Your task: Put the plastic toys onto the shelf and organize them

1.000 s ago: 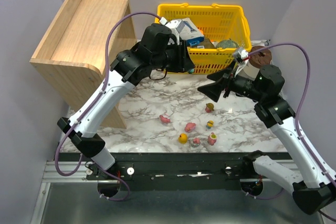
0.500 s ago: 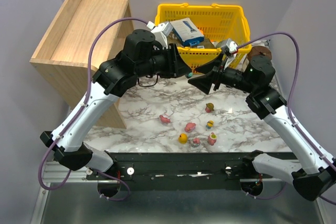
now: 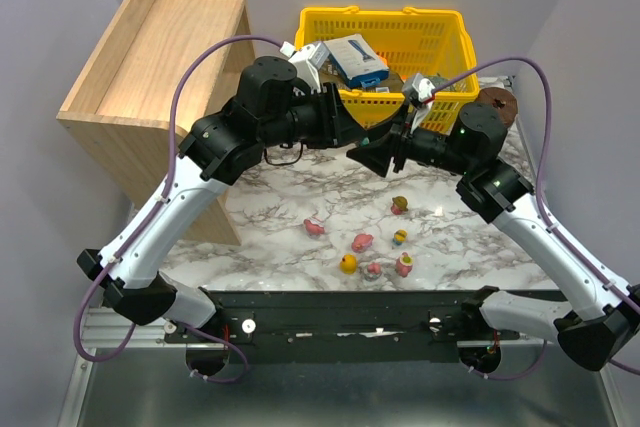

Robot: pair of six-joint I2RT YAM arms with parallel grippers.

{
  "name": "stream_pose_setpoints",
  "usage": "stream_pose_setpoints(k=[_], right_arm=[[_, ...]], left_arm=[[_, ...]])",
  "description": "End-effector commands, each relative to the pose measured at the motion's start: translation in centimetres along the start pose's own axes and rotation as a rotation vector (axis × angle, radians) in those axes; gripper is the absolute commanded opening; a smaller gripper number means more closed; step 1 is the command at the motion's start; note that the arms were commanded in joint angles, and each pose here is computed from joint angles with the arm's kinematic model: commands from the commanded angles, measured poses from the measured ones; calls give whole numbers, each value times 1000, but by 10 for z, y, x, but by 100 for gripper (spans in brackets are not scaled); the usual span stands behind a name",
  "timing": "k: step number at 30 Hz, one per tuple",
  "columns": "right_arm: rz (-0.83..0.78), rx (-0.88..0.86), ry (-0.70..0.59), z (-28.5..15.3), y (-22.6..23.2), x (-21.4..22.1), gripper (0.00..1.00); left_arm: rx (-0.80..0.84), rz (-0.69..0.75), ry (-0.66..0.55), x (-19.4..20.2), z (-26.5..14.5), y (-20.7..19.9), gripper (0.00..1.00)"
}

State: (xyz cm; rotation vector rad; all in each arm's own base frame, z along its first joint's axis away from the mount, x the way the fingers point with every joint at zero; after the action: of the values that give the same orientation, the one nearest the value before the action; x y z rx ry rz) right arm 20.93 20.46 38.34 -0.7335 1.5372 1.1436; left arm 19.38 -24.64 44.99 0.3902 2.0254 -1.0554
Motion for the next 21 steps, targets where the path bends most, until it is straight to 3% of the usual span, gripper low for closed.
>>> stream_pose_setpoints(k=[1, 3, 6, 10, 12, 14, 20, 21], right_arm=[[-55, 27, -66, 2, 2, -17, 55], [-57, 25, -71, 3, 2, -18, 42], [-52, 25, -76, 3, 2, -18, 35], [-30, 7, -74, 4, 4, -18, 17], [-37, -15, -94, 5, 7, -22, 6], [-17, -32, -100, 5, 10, -24, 1], [72, -91, -93, 3, 20, -28, 1], [88, -99, -88, 4, 22, -28, 1]], left_arm=[[46, -5, -21, -3, -9, -8, 0], [43, -8, -16, -2, -8, -7, 0], [38, -7, -17, -1, -8, -6, 0], [34, -6, -14, 0, -7, -5, 2], [54, 8, -15, 1, -7, -6, 15], [58, 15, -21, 0, -7, -6, 18], [72, 69, -59, -4, -13, -8, 44], [76, 79, -69, -5, -14, -8, 56]])
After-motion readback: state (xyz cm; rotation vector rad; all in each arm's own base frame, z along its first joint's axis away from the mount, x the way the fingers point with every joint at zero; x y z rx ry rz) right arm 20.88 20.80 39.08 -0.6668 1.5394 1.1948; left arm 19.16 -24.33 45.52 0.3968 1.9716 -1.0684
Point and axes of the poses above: each gripper's point midway between its finger pads, its own z axis out along the fingers, its own y axis along the line the jaws close on, x = y × z, the point moved 9 cm from there along -z, back along the fingers, and after that the axes turned 8 degrees about z, right-handed, at the moved point
